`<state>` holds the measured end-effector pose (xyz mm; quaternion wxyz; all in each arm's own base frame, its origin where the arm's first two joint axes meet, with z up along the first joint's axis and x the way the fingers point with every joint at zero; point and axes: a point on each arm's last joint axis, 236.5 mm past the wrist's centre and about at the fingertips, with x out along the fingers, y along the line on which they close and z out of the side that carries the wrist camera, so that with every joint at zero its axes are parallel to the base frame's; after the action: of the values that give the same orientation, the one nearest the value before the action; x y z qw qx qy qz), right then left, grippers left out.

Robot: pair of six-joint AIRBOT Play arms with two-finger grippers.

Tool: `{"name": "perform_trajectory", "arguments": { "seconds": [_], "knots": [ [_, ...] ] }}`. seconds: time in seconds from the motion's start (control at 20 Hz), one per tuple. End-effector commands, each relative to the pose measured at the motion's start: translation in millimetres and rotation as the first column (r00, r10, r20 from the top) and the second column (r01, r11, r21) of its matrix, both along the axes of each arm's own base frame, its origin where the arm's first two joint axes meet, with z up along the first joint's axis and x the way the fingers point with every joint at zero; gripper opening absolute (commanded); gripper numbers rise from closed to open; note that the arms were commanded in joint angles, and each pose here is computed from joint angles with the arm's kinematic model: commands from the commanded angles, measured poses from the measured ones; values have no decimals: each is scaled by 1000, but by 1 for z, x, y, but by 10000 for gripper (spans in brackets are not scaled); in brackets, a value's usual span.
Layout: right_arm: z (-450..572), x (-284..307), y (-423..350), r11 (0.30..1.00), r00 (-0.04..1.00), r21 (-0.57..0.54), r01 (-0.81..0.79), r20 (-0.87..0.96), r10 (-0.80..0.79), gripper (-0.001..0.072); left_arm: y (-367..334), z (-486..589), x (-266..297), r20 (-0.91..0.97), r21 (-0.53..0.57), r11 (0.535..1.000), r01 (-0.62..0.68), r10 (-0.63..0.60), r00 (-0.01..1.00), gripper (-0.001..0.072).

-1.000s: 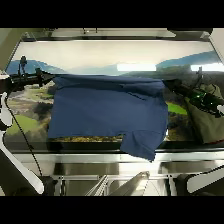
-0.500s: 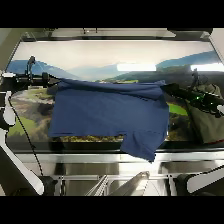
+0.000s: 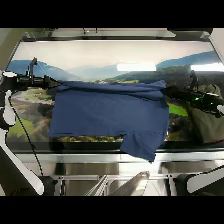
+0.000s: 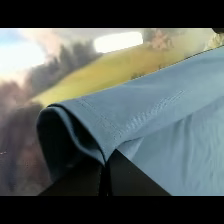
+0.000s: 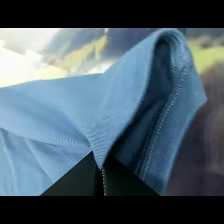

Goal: Fold the shirts.

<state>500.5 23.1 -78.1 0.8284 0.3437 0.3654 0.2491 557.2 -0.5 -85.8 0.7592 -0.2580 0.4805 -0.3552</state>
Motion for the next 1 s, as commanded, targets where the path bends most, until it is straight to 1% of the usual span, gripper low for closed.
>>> {"name": "perform_trajectory", "arguments": {
  "seconds": [0.0, 0.05, 0.1, 0.15, 0.25, 0.3, 0.35, 0.4, 0.45, 0.5, 0.6, 0.65, 0.7, 0.8, 0.95],
  "knots": [
    [-3, -2, -1, 1000, 1000, -11, -1, -16, 1, 15, -3, -2, -3, -8, 16, 1000, 17, -17, 1000, 52],
    [-2, -2, 0, 1000, 1000, -8, -5, -14, 5, 38, -3, 0, -3, -5, 16, 1000, 19, -19, 1000, 196],
    [0, -2, 0, 1000, 1000, -8, -6, -12, 5, 176, -3, 5, -4, 1, 17, 1000, 23, -23, 1000, 235],
    [2, -3, -1, 1000, 1000, -13, -7, -13, 7, 245, -3, 11, -4, 8, 20, 999, 29, -29, 1000, 235],
    [8, -9, -2, 998, 999, -57, -33, -18, 32, 246, 5, 26, -8, 22, 20, 999, 29, -29, 999, 236],
    [11, -12, -4, 996, 999, -80, -41, -28, 39, 263, 9, 36, -11, 21, 18, 999, 29, -30, 999, 236],
    [14, -17, -7, 993, 998, -110, -50, -46, 45, 315, 17, 48, -15, 15, 13, 1000, 21, -21, 1000, 236],
    [17, -24, -14, 989, 996, -137, -50, -81, 39, 327, 24, 59, -21, -1, 14, 1000, 9, -9, 1000, 236],
    [22, -31, -22, 986, 992, -159, -40, -121, 21, 327, 36, 65, -30, -40, 46, 999, -5, 6, 999, 236],
    [32, -41, -31, 983, 987, -182, -30, -161, 1, 324, 52, 69, -45, -104, 104, 995, -15, 26, 994, 235],
    [62, -63, -42, 982, 977, -189, -19, -212, -22, 319, 83, 74, -82, -262, 235, 972, -25, 88, 961, 233],
    [81, -75, -43, 982, 977, -189, -25, -213, -16, 303, 93, 79, -98, -311, 275, 961, -37, 125, 942, 232],
    [96, -84, -41, 983, 978, -185, -24, -207, -15, 212, 93, 84, -109, -336, 268, 962, -62, 153, 929, 232],
    [111, -106, -31, 983, 980, -181, 0, -198, -37, 201, 80, 83, -143, -409, 226, 972, -60, 151, 900, 232],
    [105, -150, -9, 988, 969, -152, 19, -241, -55, 202, 53, 48, -205, -526, 228, 973, -30, 149, 837, 233]
  ]
}}
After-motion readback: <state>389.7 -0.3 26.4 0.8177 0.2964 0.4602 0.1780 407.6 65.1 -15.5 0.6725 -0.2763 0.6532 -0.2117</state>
